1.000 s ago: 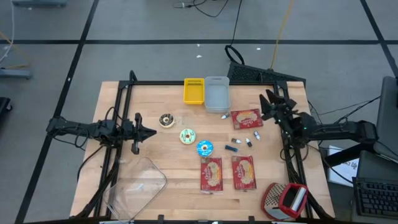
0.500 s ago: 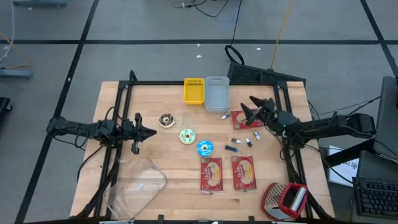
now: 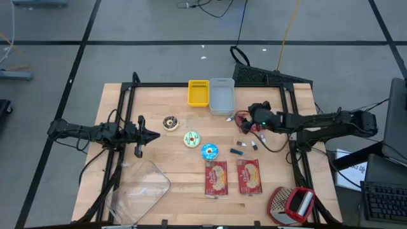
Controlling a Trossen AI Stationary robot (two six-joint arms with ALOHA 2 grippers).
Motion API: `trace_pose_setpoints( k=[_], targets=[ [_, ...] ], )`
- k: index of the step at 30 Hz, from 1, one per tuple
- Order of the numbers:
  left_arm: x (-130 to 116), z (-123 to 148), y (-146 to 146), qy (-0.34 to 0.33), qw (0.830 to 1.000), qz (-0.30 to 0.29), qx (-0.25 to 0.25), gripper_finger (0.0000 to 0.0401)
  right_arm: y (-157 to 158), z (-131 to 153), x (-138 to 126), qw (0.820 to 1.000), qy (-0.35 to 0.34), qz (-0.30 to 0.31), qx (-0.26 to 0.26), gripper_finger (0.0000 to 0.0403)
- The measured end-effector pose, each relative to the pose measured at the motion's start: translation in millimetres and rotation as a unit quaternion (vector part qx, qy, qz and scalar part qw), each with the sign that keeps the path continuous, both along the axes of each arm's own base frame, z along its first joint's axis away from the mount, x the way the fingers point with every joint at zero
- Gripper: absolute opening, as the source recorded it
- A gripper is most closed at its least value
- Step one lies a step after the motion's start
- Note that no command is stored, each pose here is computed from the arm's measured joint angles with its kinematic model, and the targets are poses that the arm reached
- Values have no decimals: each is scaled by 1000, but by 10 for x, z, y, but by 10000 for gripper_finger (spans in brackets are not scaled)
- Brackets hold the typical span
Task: Pick & Place Food Item
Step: Put the top right red popcorn bag into the transparent bin
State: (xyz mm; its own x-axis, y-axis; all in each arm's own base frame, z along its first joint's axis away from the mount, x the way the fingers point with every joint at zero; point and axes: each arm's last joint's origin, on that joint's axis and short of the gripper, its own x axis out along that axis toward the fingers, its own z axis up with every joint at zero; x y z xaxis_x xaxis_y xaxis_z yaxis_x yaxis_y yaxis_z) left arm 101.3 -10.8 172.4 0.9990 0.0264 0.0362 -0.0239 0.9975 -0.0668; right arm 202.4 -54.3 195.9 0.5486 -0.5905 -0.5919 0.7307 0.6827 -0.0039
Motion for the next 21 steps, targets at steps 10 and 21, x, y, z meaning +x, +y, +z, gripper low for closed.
trace_pose_setpoints(
  k=[10,21],
  targets=[
    [0,-1,0,0,1000,0,0,24,-86,-309,109,984,112,25,137,313],
    [0,0,0,0,1000,0,0,24,-185,-620,268,979,156,43,125,313]
  ],
)
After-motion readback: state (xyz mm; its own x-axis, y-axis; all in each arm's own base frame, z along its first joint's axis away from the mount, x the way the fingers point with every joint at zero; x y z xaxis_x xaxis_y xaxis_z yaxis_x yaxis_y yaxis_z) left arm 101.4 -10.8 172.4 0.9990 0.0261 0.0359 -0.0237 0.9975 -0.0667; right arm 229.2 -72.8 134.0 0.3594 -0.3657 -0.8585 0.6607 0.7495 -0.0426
